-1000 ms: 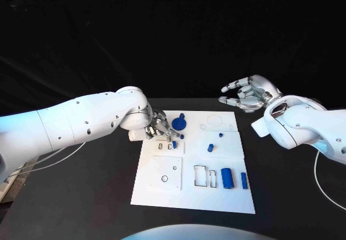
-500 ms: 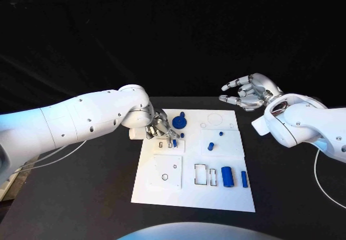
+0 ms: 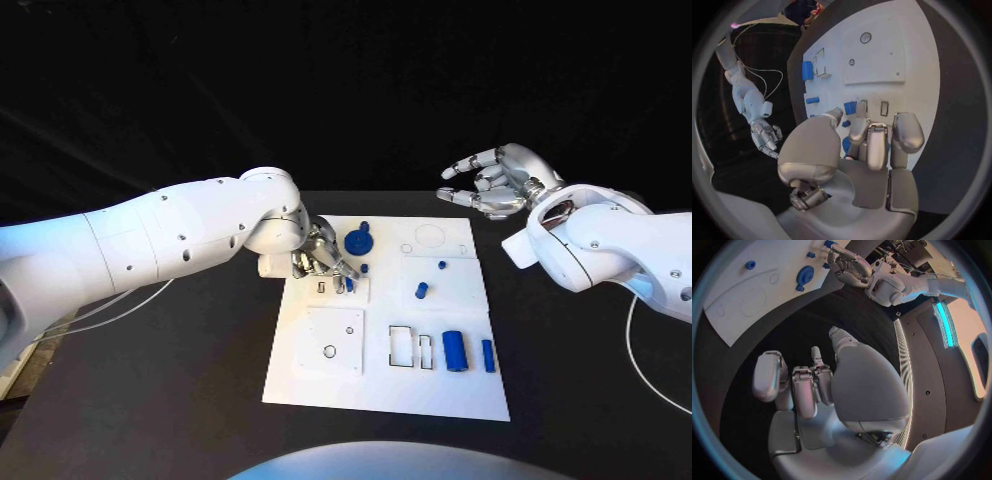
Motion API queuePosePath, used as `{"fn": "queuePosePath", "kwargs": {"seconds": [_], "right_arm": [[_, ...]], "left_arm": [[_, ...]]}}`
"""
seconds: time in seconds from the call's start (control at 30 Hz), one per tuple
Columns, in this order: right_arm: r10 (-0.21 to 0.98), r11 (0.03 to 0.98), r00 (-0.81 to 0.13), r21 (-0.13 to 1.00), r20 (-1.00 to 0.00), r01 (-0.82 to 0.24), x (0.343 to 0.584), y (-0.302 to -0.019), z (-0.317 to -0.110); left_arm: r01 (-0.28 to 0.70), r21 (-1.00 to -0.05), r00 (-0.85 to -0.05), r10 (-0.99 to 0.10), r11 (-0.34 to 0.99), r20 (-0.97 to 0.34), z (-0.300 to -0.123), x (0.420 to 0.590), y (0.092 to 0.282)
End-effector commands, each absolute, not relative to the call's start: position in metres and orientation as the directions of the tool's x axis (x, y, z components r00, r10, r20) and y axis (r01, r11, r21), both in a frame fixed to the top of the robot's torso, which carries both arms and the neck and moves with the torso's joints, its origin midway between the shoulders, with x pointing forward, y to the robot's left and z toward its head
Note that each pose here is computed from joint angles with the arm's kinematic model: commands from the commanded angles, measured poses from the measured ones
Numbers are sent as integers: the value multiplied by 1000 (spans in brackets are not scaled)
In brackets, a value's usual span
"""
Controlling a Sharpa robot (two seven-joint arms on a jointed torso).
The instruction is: Assemble the parts on the task board
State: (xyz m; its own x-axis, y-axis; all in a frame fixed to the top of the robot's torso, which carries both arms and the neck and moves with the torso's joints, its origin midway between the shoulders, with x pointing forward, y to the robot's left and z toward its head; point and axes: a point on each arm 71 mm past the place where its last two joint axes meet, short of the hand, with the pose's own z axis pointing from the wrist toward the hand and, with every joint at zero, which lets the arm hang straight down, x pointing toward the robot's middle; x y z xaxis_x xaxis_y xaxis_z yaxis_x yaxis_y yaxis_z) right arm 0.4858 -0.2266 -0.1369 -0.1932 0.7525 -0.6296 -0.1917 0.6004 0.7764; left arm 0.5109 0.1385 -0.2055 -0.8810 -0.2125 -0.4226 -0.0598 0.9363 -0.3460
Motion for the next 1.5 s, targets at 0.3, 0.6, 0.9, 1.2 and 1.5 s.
{"fn": "queuePosePath", "kwargs": {"seconds": [0.3,0.6,0.9,1.2,1.5], "right_arm": [[739,607,-220,771,-636,-191,486,-223,-138],[736,608,-229,771,-637,-188,486,-222,-139],[734,609,-235,770,-637,-187,487,-221,-140],[730,612,-240,768,-640,-189,487,-220,-140],[729,612,-243,768,-640,-189,487,-219,-140]], "left_arm": [[-62,-357,-892,-212,932,-398,-207,510,134],[-68,-362,-892,-220,930,-396,-207,511,135],[-74,-364,-891,-226,928,-394,-208,512,134],[-83,-366,-892,-233,927,-388,-208,514,135],[-81,-366,-896,-229,927,-381,-209,514,133]]}}
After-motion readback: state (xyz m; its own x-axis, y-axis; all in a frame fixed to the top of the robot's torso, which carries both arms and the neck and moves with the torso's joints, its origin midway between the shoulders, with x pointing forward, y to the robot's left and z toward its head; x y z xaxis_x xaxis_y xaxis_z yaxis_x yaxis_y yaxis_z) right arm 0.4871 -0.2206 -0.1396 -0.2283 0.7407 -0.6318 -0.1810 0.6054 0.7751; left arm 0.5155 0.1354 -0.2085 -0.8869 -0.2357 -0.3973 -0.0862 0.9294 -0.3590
